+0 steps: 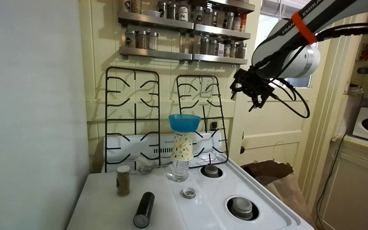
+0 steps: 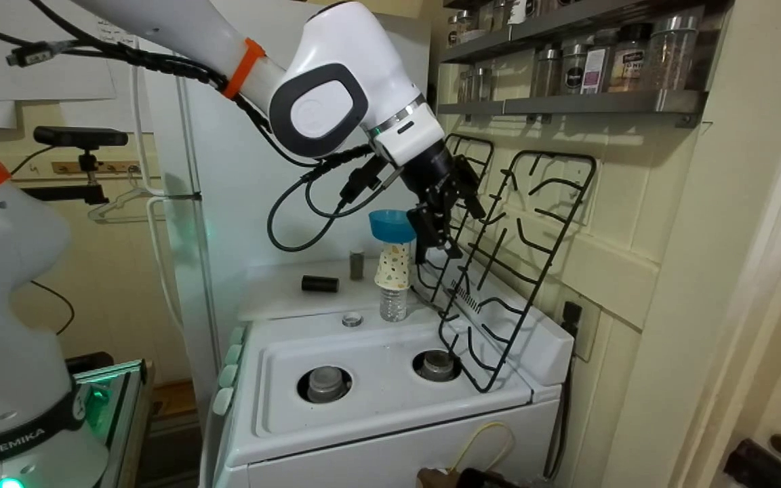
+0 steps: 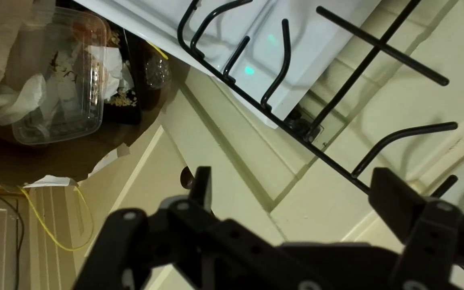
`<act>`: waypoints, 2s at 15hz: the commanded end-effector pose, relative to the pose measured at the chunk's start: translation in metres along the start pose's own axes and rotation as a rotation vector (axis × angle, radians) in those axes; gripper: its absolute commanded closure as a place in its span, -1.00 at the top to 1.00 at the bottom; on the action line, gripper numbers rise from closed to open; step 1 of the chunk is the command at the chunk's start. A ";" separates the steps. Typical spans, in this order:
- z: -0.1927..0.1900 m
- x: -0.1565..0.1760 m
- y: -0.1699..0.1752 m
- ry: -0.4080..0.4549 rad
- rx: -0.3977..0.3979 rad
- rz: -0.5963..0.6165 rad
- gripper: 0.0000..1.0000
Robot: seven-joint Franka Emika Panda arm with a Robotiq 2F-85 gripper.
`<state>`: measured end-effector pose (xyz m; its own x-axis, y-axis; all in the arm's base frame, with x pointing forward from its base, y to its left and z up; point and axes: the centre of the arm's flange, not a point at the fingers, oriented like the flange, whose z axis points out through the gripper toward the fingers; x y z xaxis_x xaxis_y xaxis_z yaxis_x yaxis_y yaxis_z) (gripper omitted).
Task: Place the grating on the right on the right side of the stovetop.
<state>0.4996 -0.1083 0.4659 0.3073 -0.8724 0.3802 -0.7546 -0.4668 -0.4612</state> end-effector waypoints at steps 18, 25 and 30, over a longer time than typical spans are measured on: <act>0.117 -0.086 -0.075 0.111 0.014 -0.265 1.00; 0.128 -0.081 -0.095 0.138 0.034 -0.299 1.00; 0.140 -0.086 -0.100 0.115 0.030 -0.302 1.00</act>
<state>0.6204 -0.0102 0.3790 0.4471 -0.6674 0.5955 -0.6168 -0.7122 -0.3352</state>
